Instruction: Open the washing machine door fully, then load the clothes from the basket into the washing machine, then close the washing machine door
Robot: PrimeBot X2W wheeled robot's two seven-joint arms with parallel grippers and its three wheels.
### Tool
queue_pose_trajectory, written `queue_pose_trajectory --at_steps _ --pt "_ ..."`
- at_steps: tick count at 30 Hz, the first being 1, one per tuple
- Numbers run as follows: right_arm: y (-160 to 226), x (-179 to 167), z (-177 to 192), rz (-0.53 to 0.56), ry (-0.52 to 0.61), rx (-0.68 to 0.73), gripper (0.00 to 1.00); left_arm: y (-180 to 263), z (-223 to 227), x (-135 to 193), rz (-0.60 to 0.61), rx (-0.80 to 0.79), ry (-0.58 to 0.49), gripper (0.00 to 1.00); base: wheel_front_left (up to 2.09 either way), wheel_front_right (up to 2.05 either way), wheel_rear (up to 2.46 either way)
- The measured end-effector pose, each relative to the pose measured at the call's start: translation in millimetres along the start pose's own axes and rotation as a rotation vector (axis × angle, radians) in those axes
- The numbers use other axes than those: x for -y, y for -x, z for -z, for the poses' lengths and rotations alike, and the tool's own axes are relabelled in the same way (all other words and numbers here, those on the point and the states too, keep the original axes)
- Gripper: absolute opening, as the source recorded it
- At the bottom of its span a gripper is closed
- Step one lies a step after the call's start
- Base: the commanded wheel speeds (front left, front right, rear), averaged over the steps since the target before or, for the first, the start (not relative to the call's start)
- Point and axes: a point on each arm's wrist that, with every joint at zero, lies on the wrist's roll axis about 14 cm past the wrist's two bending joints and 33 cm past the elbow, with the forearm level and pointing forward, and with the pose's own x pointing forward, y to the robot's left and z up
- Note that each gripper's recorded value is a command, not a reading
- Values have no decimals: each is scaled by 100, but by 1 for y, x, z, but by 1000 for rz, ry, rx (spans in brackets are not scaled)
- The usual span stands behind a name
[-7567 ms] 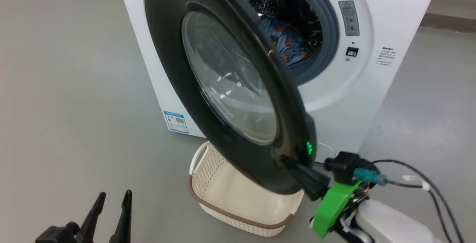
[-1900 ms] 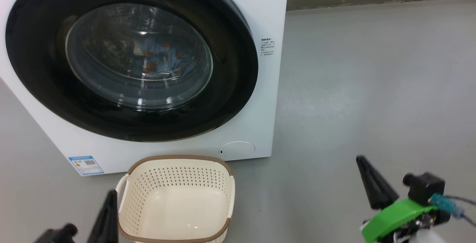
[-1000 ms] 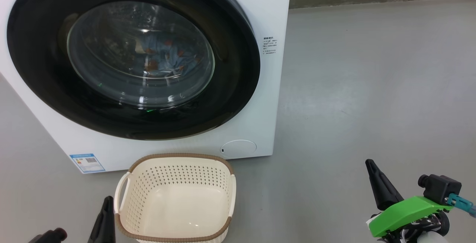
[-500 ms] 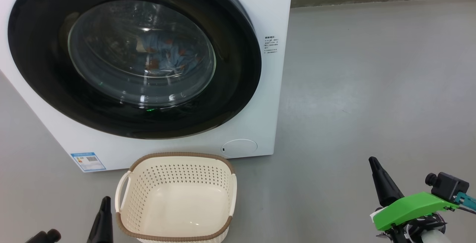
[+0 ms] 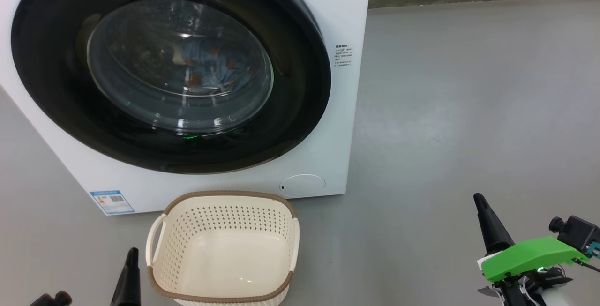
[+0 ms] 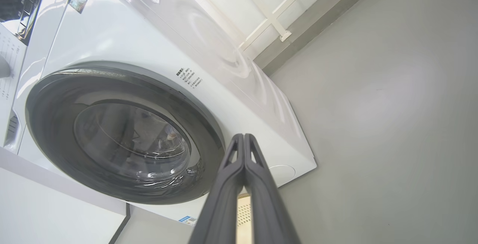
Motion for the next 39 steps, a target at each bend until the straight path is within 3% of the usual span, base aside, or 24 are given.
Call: queue_pose_trajectory --at_steps 39 --pt "-5 4 -14 30 -418 43 0 -5 -7 1 -6 9 381 0 0 0 0"
